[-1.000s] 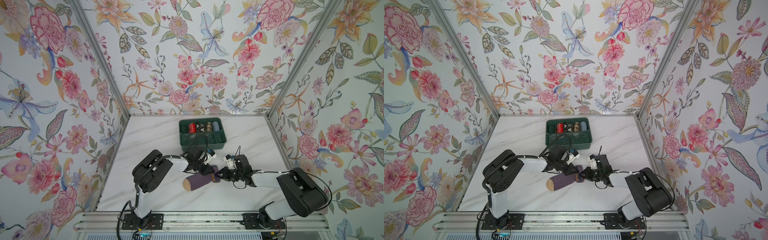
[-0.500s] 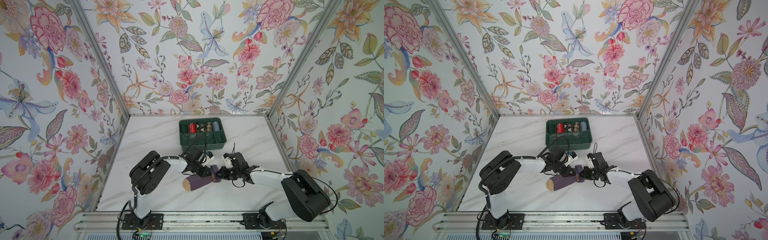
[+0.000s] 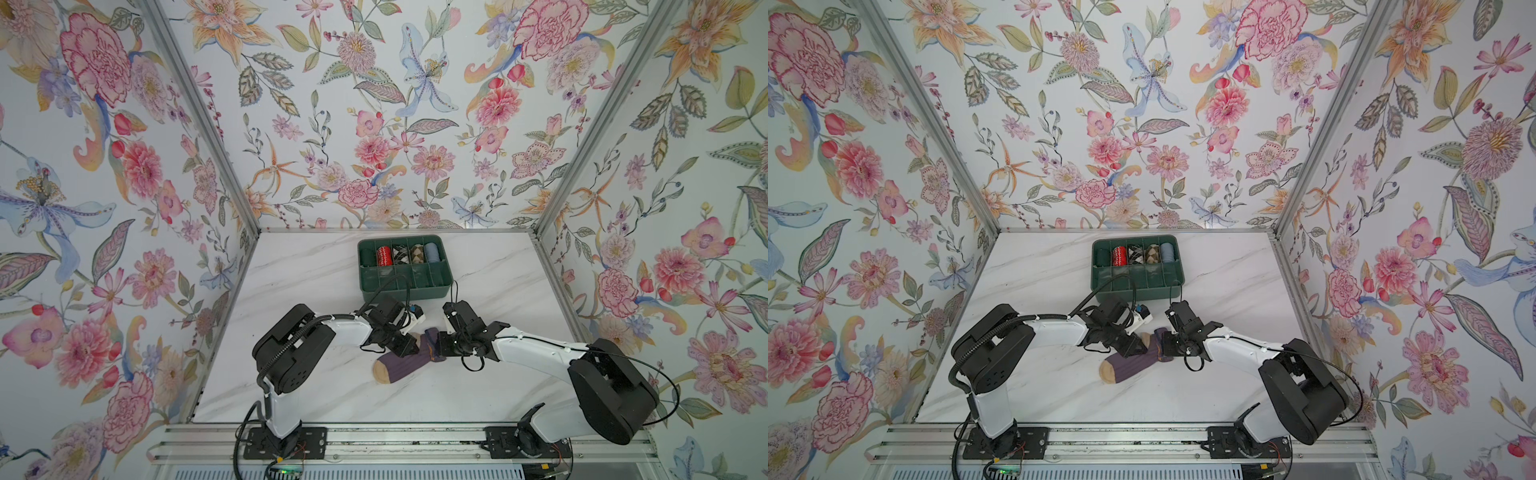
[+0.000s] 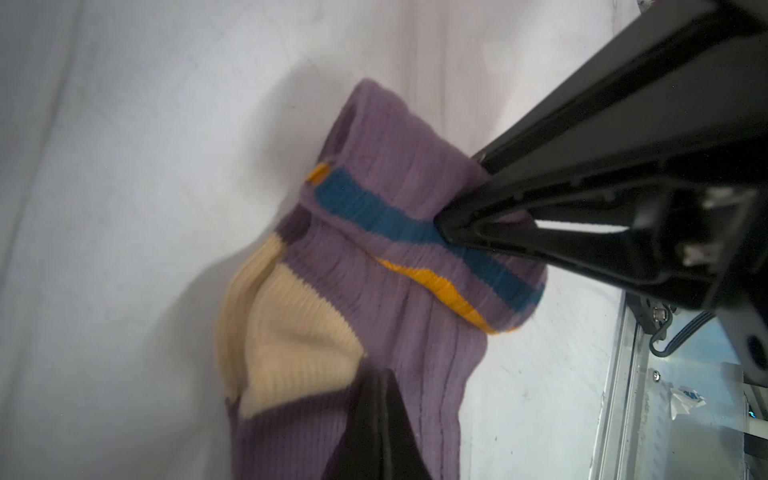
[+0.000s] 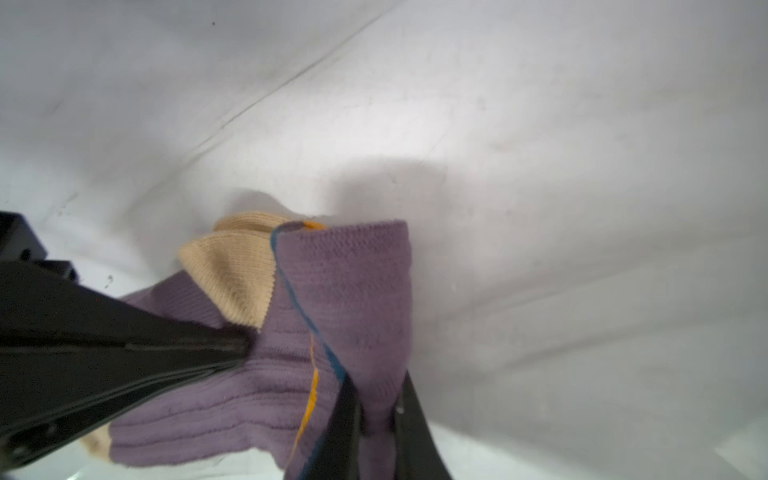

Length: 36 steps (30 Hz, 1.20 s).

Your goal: Roll the socks

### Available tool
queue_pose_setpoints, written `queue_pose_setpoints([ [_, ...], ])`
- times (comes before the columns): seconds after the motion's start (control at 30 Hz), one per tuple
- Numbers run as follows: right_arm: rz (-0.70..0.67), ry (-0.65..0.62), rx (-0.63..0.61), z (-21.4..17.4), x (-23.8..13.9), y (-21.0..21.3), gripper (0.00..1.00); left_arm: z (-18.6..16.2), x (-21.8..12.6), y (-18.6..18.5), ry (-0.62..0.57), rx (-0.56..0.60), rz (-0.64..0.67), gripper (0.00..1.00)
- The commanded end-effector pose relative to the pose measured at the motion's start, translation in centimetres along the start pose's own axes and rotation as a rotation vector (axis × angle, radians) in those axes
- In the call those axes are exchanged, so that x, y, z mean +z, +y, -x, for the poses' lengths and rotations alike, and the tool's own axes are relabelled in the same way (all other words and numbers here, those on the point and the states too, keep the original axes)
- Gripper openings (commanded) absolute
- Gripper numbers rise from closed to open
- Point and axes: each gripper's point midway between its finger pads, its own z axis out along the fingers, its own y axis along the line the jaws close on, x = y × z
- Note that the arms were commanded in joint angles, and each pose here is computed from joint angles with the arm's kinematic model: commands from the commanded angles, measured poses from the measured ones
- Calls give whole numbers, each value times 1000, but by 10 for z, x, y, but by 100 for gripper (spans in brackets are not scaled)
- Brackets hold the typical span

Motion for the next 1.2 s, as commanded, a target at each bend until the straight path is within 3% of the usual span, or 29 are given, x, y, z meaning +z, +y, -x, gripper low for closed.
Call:
queue_pose_setpoints([
  [0.0,-254,37,-72,-13,-4,-38,0,-17,-3,9,42,-43,25,0],
  [0.63,-621,34,-323,0,-21,-40,0,-20,-17,18,-17,-100,-13,0],
  [1.17,-815,8,-525,13,-32,-16,0,-20,-22,27,-38,-125,-13,0],
])
